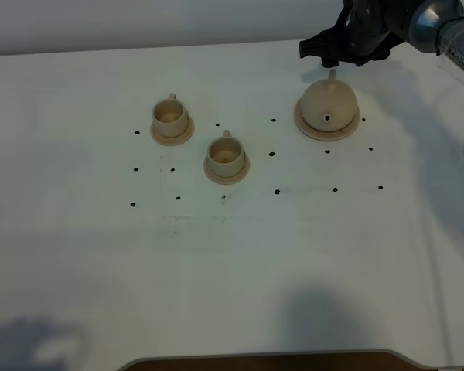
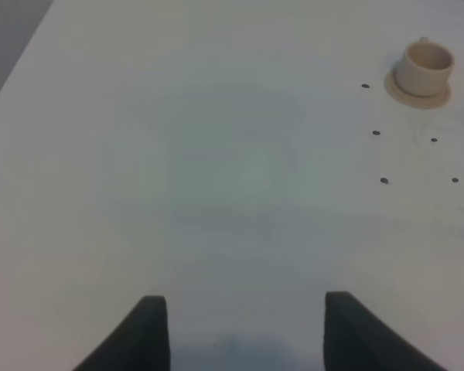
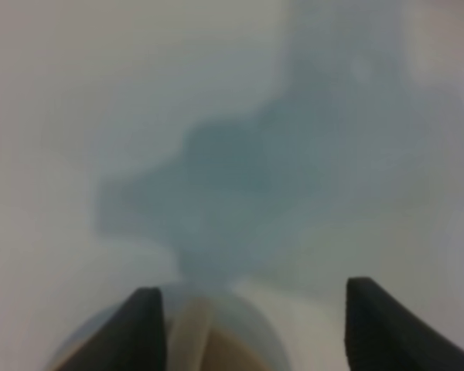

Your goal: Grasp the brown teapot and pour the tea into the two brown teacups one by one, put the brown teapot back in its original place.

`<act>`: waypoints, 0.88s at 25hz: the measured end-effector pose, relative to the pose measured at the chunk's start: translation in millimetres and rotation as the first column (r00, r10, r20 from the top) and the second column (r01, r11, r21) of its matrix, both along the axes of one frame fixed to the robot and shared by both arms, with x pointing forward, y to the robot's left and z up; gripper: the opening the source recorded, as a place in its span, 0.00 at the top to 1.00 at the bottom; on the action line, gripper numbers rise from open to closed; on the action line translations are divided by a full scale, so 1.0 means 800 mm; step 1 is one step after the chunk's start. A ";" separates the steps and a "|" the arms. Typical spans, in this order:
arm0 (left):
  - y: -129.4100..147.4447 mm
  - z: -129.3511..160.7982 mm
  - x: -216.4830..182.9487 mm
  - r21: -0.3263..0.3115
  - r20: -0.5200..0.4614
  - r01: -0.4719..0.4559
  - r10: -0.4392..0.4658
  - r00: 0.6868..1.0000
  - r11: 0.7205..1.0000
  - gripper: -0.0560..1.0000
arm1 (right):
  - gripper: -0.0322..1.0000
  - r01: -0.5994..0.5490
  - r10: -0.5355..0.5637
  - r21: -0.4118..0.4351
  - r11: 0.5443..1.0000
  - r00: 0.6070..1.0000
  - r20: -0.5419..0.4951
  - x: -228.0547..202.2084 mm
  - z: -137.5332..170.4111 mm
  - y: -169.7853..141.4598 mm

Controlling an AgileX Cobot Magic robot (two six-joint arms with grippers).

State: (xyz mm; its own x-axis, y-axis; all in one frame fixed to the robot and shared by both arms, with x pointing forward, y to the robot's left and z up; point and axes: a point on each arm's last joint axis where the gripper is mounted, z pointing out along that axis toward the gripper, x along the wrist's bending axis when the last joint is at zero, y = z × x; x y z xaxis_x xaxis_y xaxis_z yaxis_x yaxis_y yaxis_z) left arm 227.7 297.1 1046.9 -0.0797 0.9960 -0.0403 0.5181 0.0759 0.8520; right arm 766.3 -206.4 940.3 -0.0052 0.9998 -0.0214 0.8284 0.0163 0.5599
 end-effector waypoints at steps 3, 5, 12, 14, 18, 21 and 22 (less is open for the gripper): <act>0.000 0.000 0.000 0.000 0.000 0.000 0.000 1.000 1.000 0.49 | 0.47 -0.004 0.003 0.010 1.000 1.000 0.013 0.001 0.001 0.001; 0.000 0.000 0.000 0.000 0.000 0.000 0.000 1.000 1.000 0.49 | 0.47 -0.006 0.006 0.012 1.000 1.000 0.015 0.001 0.001 0.001; 0.000 0.000 0.000 0.000 0.000 0.000 0.000 1.000 1.000 0.49 | 0.47 -0.017 0.017 0.006 1.000 1.000 0.019 0.002 0.001 0.002; 0.000 0.000 0.000 0.000 0.000 0.000 0.000 1.000 1.000 0.49 | 0.47 -0.021 0.021 0.003 1.000 1.000 0.019 0.002 0.001 0.002; 0.000 0.000 0.000 0.000 0.000 0.000 0.000 1.000 1.000 0.49 | 0.47 -0.029 0.029 -0.002 1.000 0.999 0.019 0.002 0.001 0.002; 0.000 0.000 0.000 0.000 0.000 0.000 0.000 1.000 1.000 0.49 | 0.47 -0.033 0.033 -0.006 0.999 0.999 0.007 0.001 0.001 0.002; 0.000 0.000 0.000 0.000 0.000 0.000 0.000 1.000 1.000 0.49 | 0.47 -0.032 0.032 -0.006 0.999 0.999 0.004 0.000 0.000 0.001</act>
